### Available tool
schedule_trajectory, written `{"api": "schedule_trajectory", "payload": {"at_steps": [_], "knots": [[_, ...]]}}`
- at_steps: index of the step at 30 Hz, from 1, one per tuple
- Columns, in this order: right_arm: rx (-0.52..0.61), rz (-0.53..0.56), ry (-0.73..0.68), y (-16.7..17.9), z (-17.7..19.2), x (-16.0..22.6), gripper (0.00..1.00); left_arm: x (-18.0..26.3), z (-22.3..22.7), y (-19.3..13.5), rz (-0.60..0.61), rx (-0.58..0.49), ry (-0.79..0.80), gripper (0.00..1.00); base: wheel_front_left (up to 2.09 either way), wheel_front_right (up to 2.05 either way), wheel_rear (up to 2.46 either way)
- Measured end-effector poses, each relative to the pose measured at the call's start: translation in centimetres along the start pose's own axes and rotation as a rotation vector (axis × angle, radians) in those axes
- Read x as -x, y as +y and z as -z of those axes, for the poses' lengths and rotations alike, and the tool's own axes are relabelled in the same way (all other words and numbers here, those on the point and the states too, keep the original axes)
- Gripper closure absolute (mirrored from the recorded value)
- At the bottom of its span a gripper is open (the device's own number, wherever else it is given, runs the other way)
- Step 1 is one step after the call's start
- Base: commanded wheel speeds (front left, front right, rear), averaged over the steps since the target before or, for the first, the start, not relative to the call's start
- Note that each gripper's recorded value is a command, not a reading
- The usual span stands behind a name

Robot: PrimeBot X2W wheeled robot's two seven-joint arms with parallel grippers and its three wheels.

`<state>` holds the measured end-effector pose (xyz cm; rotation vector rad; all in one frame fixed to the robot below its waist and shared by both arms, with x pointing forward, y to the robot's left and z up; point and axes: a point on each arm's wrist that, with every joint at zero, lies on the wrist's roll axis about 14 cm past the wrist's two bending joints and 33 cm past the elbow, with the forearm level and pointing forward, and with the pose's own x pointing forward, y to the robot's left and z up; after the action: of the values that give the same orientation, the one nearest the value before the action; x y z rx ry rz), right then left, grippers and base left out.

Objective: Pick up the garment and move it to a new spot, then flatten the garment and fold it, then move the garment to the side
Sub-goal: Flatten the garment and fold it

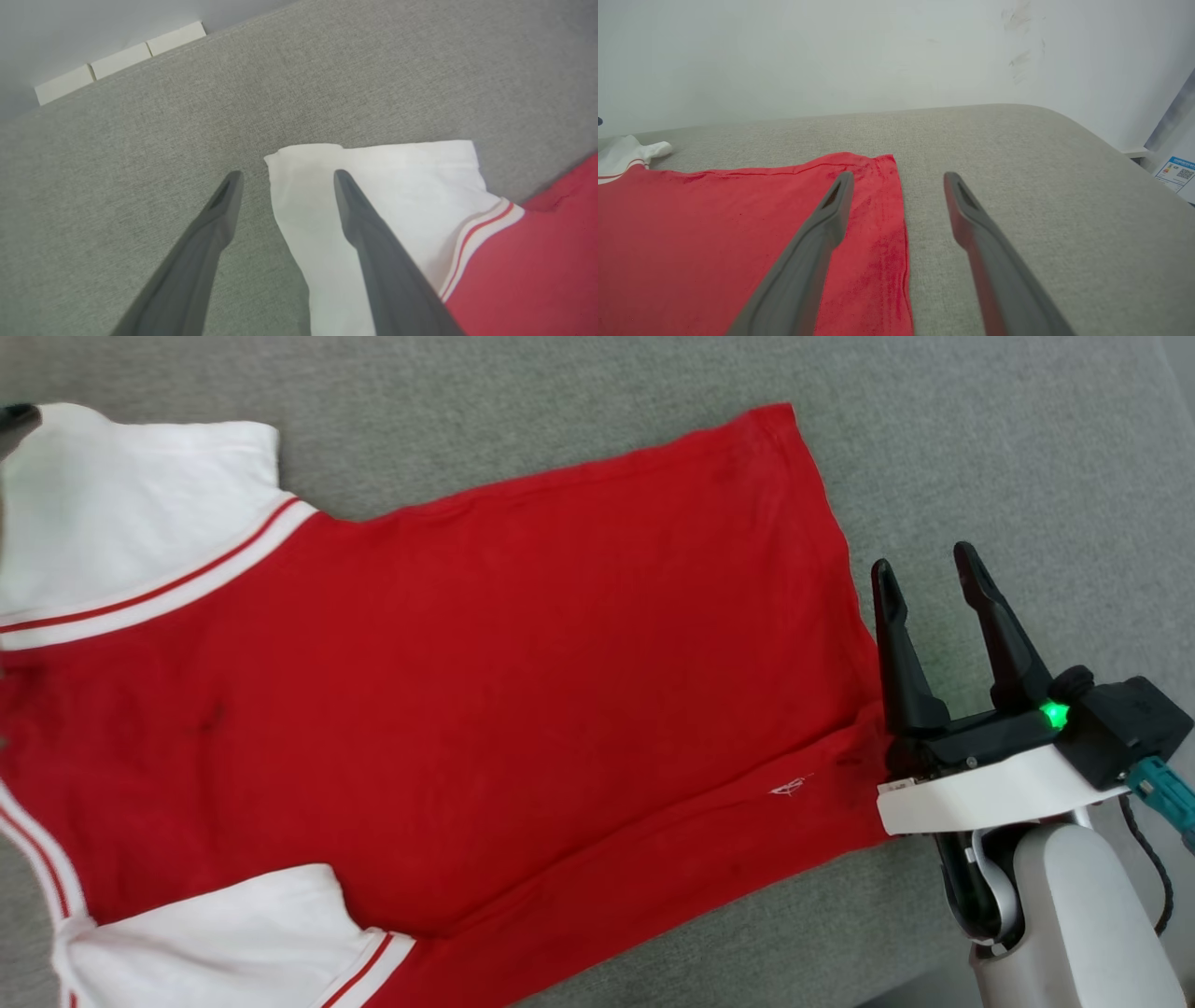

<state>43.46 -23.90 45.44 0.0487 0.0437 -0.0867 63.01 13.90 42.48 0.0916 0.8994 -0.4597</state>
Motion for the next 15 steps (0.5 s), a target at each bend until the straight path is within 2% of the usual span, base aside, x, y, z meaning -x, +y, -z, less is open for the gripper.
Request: {"api": "schedule_trajectory", "payload": {"at_steps": [6, 13, 14, 15], "knots": [[0.003, 0.033, 0.053, -1.1, 1.8, 0.4, 0.00, -3.1, 2.3, 0.9, -0.007, 0.041, 0.132, 0.00, 0.00, 0.00, 0.00], [0.006, 0.061, 0.080, -2.0, 2.7, 0.5, 0.00, -4.7, 4.0, 0.9, 0.014, 0.021, 0.209, 0.00, 0.00, 0.00, 0.00], [0.006, 0.062, 0.083, -2.1, 2.8, 0.5, 0.00, -4.7, 4.1, 0.8, 0.018, 0.020, 0.215, 0.28, 0.00, 0.00, 0.00], [0.006, 0.063, 0.084, -2.1, 2.9, 0.5, 0.00, -4.7, 4.2, 0.8, 0.023, 0.019, 0.216, 0.74, 0.00, 0.00, 0.00]]}}
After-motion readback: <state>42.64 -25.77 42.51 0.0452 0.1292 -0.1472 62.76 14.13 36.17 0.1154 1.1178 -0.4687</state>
